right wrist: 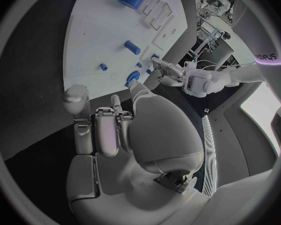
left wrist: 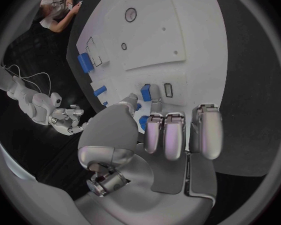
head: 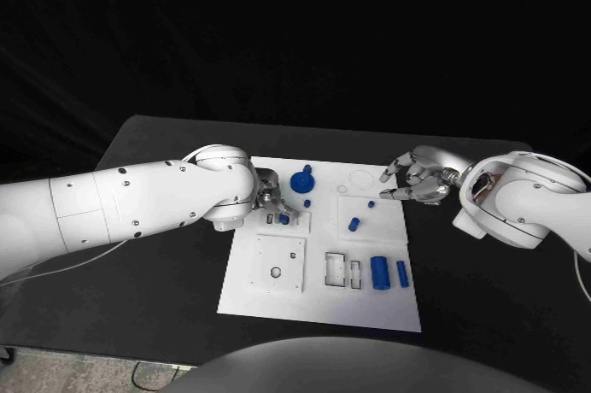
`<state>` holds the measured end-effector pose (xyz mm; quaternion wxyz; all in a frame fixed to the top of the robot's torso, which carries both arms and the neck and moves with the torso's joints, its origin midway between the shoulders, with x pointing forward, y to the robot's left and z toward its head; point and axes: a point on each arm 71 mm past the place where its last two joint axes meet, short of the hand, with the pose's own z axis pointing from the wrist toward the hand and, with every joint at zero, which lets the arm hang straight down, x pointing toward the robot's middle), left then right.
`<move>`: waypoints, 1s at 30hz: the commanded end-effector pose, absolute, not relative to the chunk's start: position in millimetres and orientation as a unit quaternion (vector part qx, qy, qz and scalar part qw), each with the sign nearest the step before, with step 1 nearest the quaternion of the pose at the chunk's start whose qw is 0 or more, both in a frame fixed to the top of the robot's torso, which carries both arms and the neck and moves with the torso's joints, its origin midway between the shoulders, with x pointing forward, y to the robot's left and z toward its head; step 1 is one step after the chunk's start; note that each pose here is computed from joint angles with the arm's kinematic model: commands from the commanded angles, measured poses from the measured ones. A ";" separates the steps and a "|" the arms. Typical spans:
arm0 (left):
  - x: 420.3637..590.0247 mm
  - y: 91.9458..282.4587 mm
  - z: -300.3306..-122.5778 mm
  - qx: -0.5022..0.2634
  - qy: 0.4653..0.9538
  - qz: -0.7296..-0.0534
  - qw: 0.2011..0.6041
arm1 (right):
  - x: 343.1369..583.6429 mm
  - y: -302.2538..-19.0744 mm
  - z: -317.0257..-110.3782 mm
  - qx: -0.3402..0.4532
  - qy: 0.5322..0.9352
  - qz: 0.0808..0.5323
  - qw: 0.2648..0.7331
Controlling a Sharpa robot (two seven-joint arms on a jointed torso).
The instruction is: Assemble the parts on the task board
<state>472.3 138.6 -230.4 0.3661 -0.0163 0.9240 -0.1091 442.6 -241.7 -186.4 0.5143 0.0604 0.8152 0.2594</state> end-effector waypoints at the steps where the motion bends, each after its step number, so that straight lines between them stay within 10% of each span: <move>1: 472.2 136.1 -230.0 -0.020 0.922 -0.119 0.368 | 442.2 -241.8 -187.9 0.058 0.820 0.257 0.508; 30: 475.0 146.3 -215.4 -0.021 0.907 -0.117 0.403 | 442.2 -243.9 -187.7 0.061 0.818 0.255 0.511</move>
